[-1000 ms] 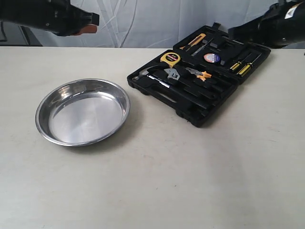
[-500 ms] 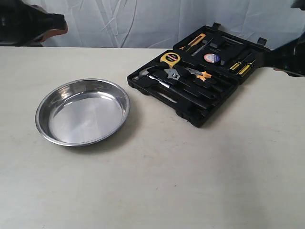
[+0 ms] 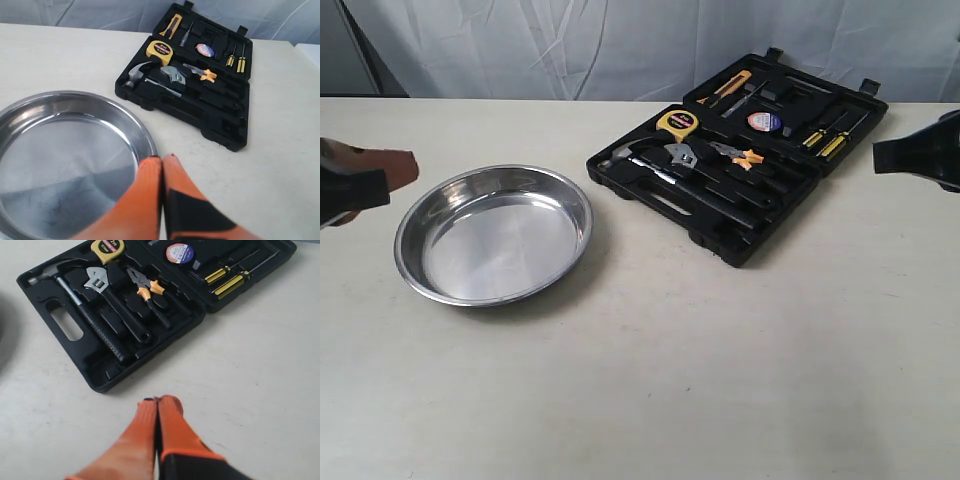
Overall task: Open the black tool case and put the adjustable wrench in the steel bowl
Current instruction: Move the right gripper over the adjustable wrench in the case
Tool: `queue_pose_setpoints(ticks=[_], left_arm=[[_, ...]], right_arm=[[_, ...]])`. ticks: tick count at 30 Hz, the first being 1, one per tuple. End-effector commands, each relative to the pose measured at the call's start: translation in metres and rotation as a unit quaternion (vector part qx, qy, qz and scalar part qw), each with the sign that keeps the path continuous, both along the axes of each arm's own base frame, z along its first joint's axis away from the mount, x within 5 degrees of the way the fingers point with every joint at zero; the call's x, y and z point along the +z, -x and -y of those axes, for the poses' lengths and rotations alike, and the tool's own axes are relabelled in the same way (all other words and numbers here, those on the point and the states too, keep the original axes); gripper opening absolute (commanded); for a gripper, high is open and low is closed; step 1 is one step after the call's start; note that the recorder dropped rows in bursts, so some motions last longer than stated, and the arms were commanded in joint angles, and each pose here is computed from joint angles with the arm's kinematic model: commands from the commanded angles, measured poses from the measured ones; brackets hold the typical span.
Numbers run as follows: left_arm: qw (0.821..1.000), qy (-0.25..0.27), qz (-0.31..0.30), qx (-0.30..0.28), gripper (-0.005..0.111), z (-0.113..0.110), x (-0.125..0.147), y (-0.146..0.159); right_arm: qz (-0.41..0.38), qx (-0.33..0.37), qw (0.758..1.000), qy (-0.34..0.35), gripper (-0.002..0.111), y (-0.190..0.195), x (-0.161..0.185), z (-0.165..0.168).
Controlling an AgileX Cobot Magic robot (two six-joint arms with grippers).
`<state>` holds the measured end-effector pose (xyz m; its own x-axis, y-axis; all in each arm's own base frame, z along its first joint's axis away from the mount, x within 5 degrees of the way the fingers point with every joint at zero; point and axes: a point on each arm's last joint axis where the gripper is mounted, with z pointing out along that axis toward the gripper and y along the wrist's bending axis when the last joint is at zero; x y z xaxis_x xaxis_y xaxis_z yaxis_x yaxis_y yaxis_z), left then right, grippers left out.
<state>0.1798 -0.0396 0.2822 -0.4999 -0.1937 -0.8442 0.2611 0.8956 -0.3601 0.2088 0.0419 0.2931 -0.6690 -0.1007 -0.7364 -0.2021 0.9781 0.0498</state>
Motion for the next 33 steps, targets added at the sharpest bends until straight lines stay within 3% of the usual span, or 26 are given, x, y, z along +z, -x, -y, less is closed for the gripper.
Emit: queue_pose_setpoints(ticks=[1, 11, 18, 24, 33], left_arm=[[0.999, -0.006, 0.045, -0.003, 0.0, 0.0, 0.012, 0.016], [0.998, -0.015, 0.065, -0.013, 0.0, 0.0, 0.018, 0.026], [0.998, -0.016, 0.063, -0.02, 0.0, 0.001, 0.018, 0.026], [0.998, -0.021, 0.063, -0.022, 0.0, 0.001, 0.017, 0.026], [0.997, -0.032, 0.063, -0.024, 0.0, 0.001, 0.017, 0.027]], right_arm=[[0.009, 0.018, 0.999, 0.025, -0.001, -0.002, -0.002, 0.001], [-0.036, 0.029, 0.999, 0.016, -0.001, -0.042, -0.016, -0.009], [-0.083, 0.119, 0.989, 0.008, -0.001, -0.143, -0.024, -0.039], [-0.054, 0.136, 0.989, 0.003, -0.001, -0.243, -0.032, -0.059], [-0.087, 0.184, 0.979, -0.005, -0.001, -0.305, -0.068, -0.085]])
